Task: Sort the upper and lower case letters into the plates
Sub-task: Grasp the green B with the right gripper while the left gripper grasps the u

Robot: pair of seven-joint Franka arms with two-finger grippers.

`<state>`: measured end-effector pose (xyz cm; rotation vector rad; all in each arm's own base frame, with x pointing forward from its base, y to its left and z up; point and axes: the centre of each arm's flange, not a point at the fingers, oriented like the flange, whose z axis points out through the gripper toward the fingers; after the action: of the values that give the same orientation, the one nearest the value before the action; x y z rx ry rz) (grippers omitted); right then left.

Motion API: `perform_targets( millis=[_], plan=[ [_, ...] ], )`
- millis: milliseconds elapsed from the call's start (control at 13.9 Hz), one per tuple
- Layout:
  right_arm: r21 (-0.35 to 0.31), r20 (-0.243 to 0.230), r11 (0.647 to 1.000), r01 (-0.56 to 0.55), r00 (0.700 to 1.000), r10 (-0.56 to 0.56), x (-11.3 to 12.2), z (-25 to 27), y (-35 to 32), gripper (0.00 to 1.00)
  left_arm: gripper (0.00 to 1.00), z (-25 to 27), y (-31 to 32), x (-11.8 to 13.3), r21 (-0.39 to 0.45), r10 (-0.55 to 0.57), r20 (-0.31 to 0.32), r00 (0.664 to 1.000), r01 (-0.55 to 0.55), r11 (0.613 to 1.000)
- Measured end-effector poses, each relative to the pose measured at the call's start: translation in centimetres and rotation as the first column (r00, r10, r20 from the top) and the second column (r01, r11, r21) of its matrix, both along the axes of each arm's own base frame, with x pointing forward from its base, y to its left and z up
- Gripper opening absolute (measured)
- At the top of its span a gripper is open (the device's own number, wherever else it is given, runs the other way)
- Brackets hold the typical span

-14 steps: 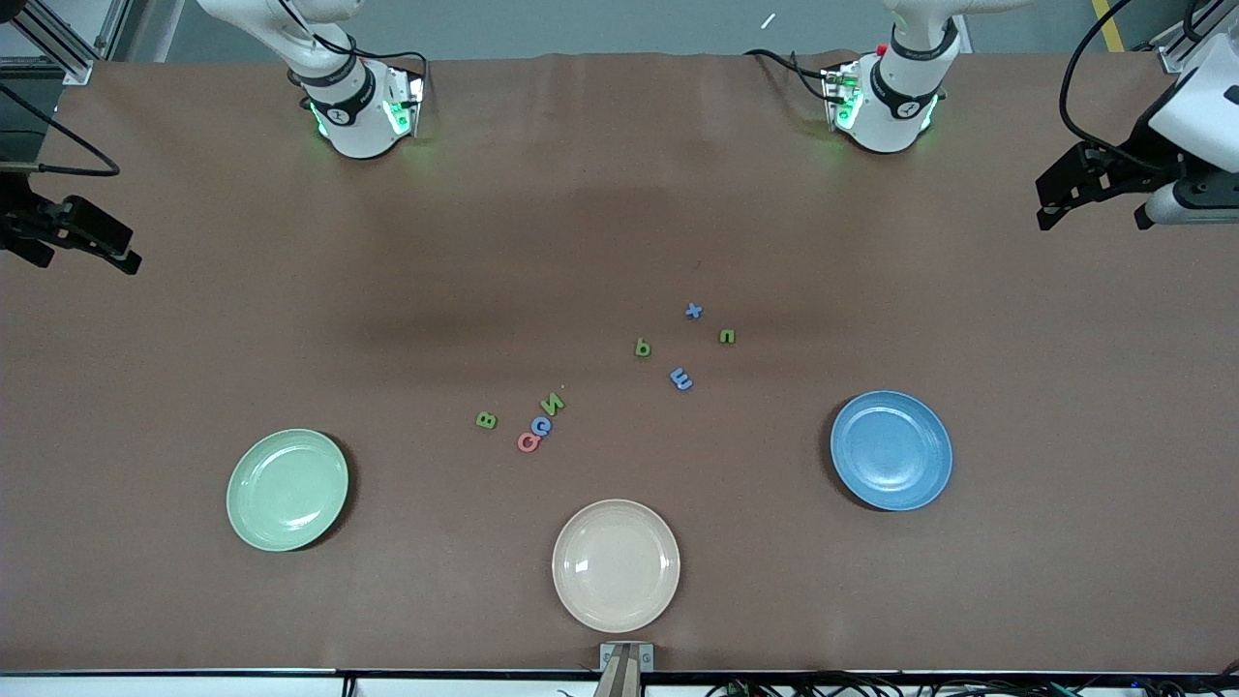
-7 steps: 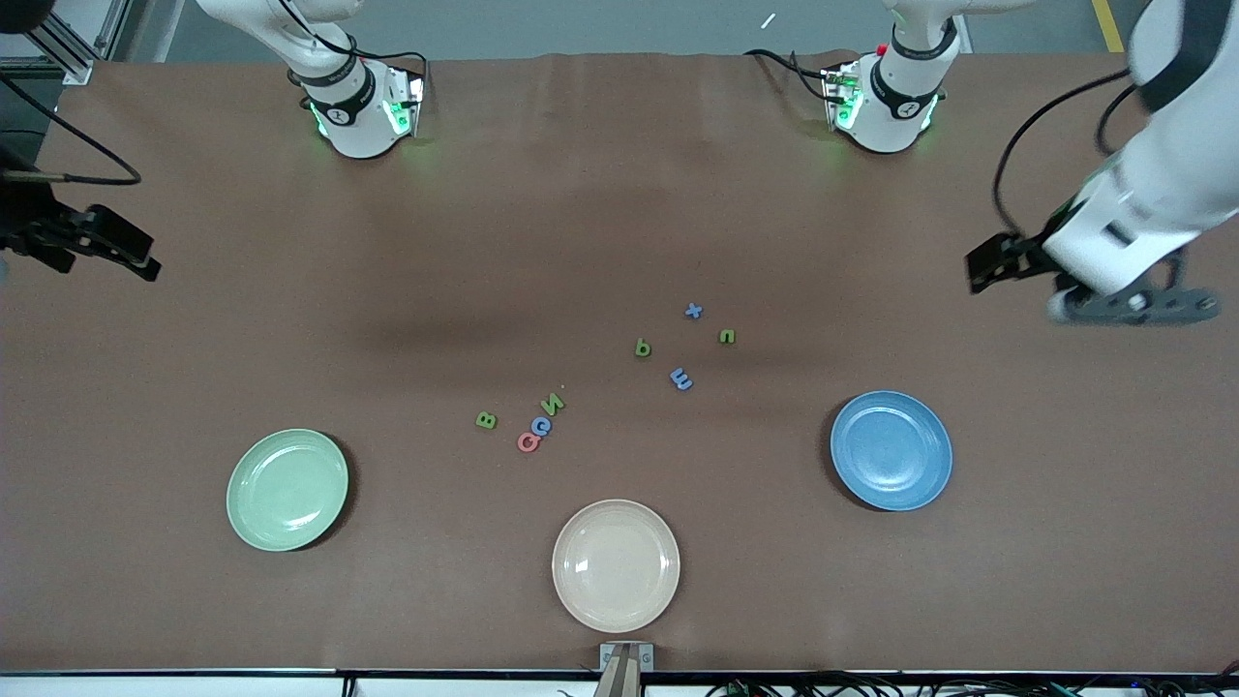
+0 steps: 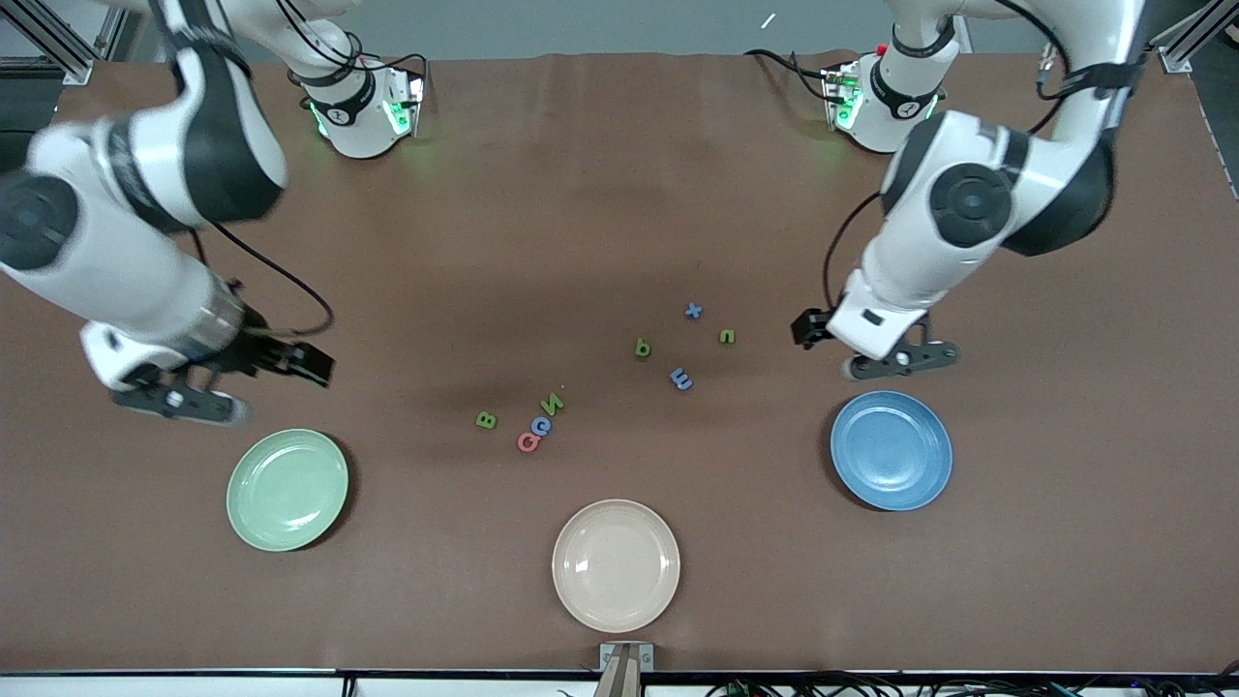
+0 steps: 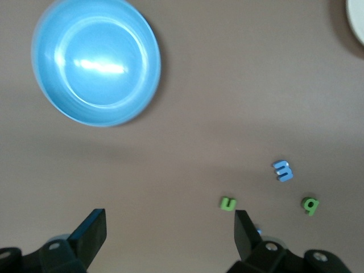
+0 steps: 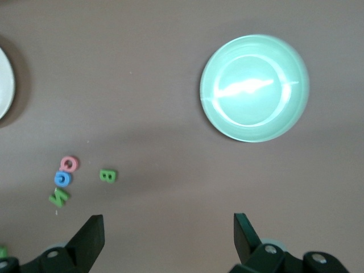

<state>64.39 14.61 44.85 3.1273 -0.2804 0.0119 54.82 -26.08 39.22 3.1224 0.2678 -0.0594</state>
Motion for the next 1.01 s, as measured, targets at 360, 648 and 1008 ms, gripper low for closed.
perform_targets(
  millis=[360,648,1008],
  plan=[
    [-0.003,-0.010,0.998,0.070,0.998,-0.070,0.8,-13.5,9.4,1.00,0.88,-9.4,-7.3,-4.4,-0.010,-0.111,-0.029,0.993,0.111,0.994],
    [0.014,0.023,0.998,0.065,0.998,-0.065,0.2,-20.3,13.6,1.00,0.75,-15.0,-9.4,-4.9,-0.022,-0.215,0.002,0.977,0.215,0.976],
    [-0.006,-0.015,0.999,0.042,0.999,-0.042,-0.9,-24.9,14.9,1.00,0.59,-18.1,-9.2,-5.2,-0.027,-0.288,-0.030,0.957,0.287,0.957]
  ],
)
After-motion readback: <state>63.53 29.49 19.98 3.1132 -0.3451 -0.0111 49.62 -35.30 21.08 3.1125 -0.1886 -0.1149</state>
